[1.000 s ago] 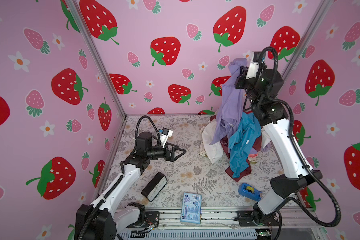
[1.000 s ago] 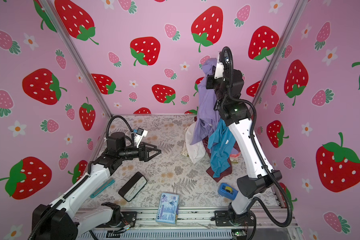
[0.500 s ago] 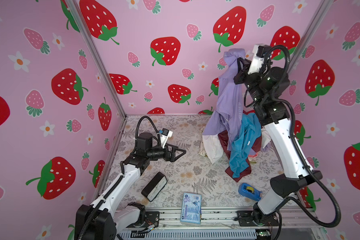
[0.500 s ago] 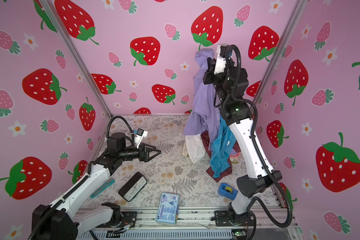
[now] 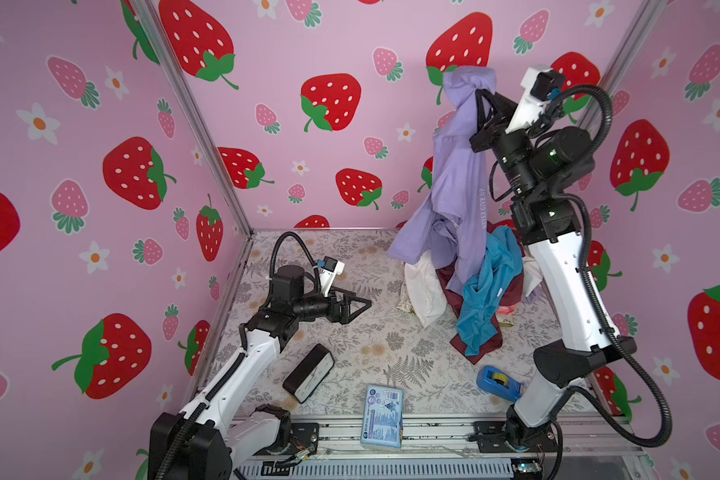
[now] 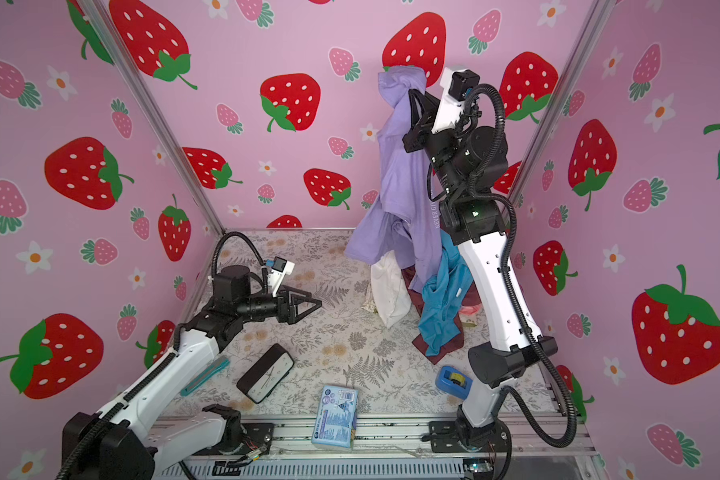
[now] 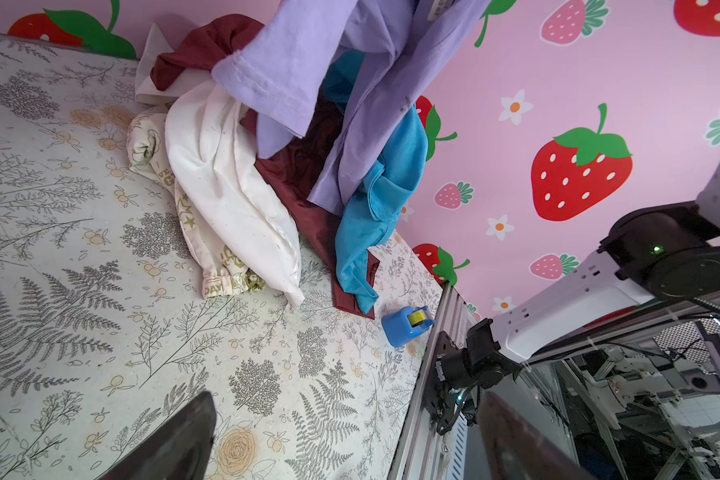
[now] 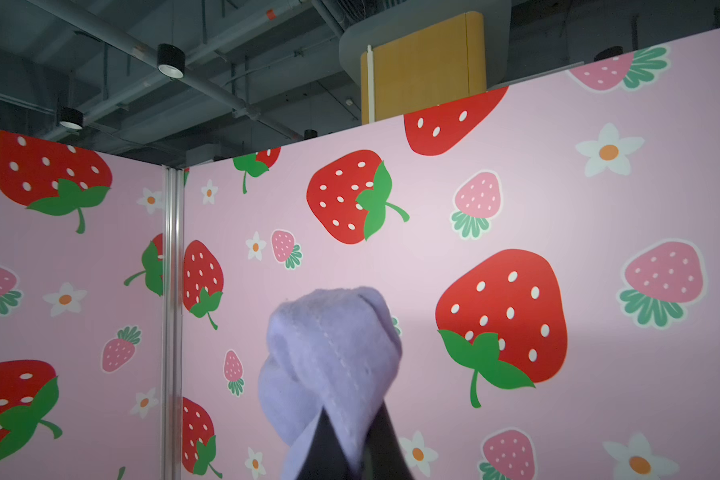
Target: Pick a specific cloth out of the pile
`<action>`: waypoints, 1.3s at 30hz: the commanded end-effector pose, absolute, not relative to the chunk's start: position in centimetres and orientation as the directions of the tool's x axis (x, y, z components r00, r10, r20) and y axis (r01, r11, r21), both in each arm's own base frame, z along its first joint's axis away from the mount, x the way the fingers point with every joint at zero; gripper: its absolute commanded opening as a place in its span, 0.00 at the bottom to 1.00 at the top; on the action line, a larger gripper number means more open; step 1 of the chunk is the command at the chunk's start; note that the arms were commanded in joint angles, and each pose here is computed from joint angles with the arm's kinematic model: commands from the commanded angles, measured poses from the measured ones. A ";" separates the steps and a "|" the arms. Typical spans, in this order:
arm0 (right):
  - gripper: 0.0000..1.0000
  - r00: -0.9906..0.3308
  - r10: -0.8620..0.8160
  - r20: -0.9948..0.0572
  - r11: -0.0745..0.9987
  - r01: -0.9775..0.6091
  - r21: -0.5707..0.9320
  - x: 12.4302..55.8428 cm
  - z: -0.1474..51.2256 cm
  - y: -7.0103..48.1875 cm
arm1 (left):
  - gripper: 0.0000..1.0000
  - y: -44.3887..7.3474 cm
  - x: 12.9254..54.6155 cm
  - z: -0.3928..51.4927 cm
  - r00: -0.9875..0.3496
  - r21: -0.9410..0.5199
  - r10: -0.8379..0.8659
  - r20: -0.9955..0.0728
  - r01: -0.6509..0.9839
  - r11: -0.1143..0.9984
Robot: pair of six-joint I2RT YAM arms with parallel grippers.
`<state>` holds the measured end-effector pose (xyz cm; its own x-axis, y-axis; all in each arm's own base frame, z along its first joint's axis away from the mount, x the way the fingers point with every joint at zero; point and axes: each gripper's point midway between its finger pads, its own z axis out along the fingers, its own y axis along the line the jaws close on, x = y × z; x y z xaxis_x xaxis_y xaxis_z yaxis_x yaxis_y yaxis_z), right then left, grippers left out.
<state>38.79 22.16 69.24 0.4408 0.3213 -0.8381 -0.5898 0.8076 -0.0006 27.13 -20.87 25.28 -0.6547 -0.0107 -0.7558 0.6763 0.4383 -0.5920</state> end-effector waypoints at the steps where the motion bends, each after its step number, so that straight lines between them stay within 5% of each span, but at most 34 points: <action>1: 0.00 0.514 0.418 -0.749 0.740 -0.671 -0.048 35.6 72.8 22.2 | 0.99 -20.9 26.6 25.3 -0.636 -0.572 0.002 -0.772 0.695 0.436; 13: 0.00 0.460 0.531 -0.712 0.562 -0.820 -0.111 34.1 72.7 24.9 | 0.99 -20.8 26.5 25.3 -0.628 -0.562 0.002 -0.778 0.697 0.445; 22: 0.00 0.144 0.634 -0.759 0.234 -0.972 0.011 35.9 68.2 30.5 | 0.99 -20.7 26.4 25.2 -0.630 -0.561 0.005 -0.777 0.695 0.450; 33: 0.00 -0.152 0.484 -0.862 0.002 -0.985 0.175 36.9 58.7 40.7 | 0.99 -20.5 25.9 25.6 -0.605 -0.537 0.009 -0.796 0.712 0.452; 39: 0.00 -0.275 0.282 -0.919 0.075 -0.949 0.307 38.6 50.9 42.7 | 0.99 -20.4 25.6 25.8 -0.590 -0.524 0.012 -0.807 0.725 0.448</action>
<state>39.71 43.41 51.55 -0.2632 0.3485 -0.8996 -0.9515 0.0600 0.3016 26.13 -20.33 25.47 -0.6095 -0.0004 -0.7928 0.7044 0.4586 -0.5418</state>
